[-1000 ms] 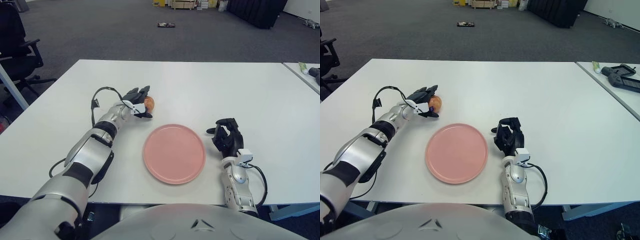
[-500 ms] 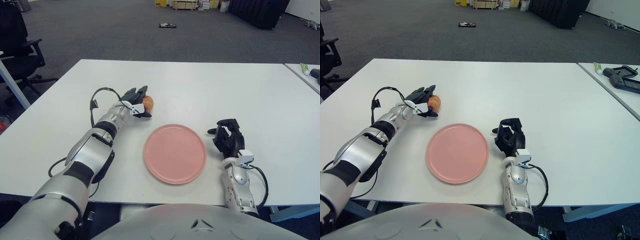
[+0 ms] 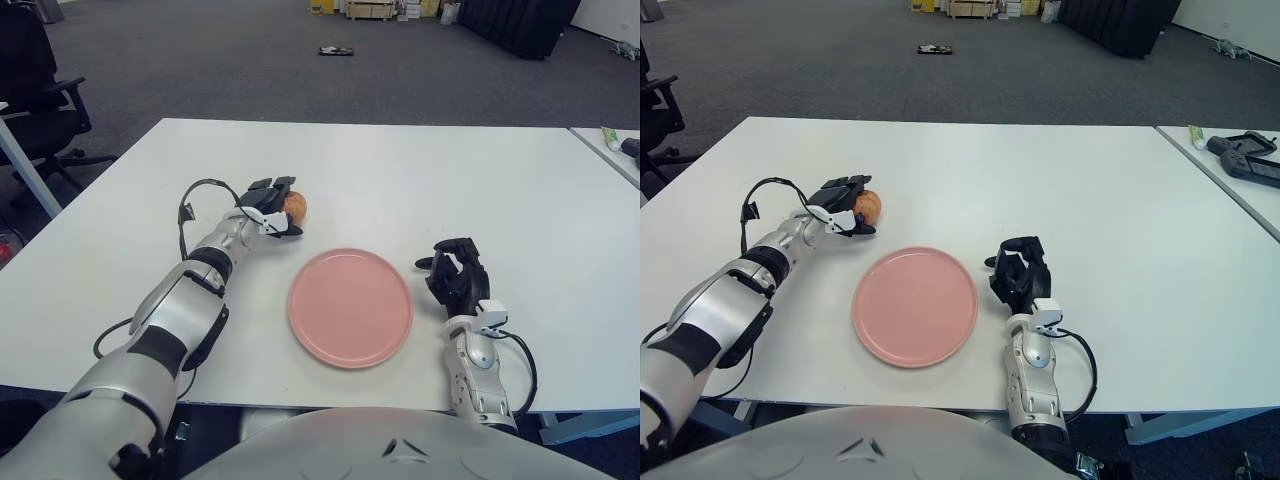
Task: Put the apple into the plate.
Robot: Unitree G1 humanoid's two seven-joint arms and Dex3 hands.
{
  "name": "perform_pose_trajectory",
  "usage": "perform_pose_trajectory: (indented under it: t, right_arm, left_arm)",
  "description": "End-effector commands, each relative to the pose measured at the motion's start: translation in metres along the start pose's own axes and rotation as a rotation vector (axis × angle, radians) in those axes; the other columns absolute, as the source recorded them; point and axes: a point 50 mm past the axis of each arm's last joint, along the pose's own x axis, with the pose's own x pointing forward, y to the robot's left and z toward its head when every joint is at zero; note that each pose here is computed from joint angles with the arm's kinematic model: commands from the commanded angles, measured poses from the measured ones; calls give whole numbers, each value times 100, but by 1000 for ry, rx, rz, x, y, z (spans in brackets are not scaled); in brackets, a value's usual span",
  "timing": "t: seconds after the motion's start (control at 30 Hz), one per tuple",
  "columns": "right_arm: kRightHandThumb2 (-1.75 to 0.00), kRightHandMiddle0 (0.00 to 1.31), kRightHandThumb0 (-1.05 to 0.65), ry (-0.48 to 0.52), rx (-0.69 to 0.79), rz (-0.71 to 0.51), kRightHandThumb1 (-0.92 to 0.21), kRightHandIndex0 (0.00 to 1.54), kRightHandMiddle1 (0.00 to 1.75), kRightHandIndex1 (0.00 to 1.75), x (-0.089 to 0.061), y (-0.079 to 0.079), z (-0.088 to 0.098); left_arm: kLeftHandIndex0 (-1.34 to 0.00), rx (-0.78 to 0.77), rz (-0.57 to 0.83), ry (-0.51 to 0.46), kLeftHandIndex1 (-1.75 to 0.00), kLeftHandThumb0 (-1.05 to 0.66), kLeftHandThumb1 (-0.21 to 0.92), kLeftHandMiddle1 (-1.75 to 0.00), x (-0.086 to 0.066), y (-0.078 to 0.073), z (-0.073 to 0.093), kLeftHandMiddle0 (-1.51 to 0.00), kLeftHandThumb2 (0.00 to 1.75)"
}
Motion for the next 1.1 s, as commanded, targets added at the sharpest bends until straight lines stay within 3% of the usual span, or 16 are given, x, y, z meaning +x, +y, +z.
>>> perform_pose_trajectory:
  t: [0.0,0.2,0.27,0.33,0.4,0.53,0.67,1.07]
  right_arm:
    - [-84,33,-38,43,29,-19,-69,56,175,143,-3,2,-7]
    - [-85,33,-38,43,27,-23,-69,57,175,143,-3,1,-7]
    - [-85,33,-38,40,24,-27,-69,57,175,143,-3,1,-7]
    - [-85,33,-38,38,21,-27,-69,57,175,143,-3,1,-6]
    - [-85,33,-38,37,20,-27,-69,57,175,142,-3,1,-6]
    - [-85,33,-38,34,22,-21,-69,57,175,143,-3,1,-6]
    - [-85,33,-38,30,24,-16,-69,56,175,143,-3,1,-6]
    - [-86,34,-38,27,34,-13,-68,55,175,145,-2,1,-5]
  left_arm:
    - [0,15,-63,23,-108,-75,69,-91,-10,-22,-8,-1,67]
    - [0,11,-31,3,-122,-68,63,-104,-10,-23,-7,-7,80]
    - [0,7,-20,0,-137,-64,60,-112,-10,-22,-6,-11,85]
    - [-26,3,-15,2,-159,-51,56,-134,-10,-22,-6,-23,96]
    - [-38,4,-12,3,-167,-26,43,-141,-10,-21,-7,-44,110]
    - [-51,-52,2,14,-173,-6,21,-155,-11,-21,-7,-70,139]
    - [-56,-58,18,-3,-174,-2,10,-161,-11,-21,-5,-80,152]
    - [-58,-61,14,8,-175,0,4,-164,-9,-22,-3,-86,160]
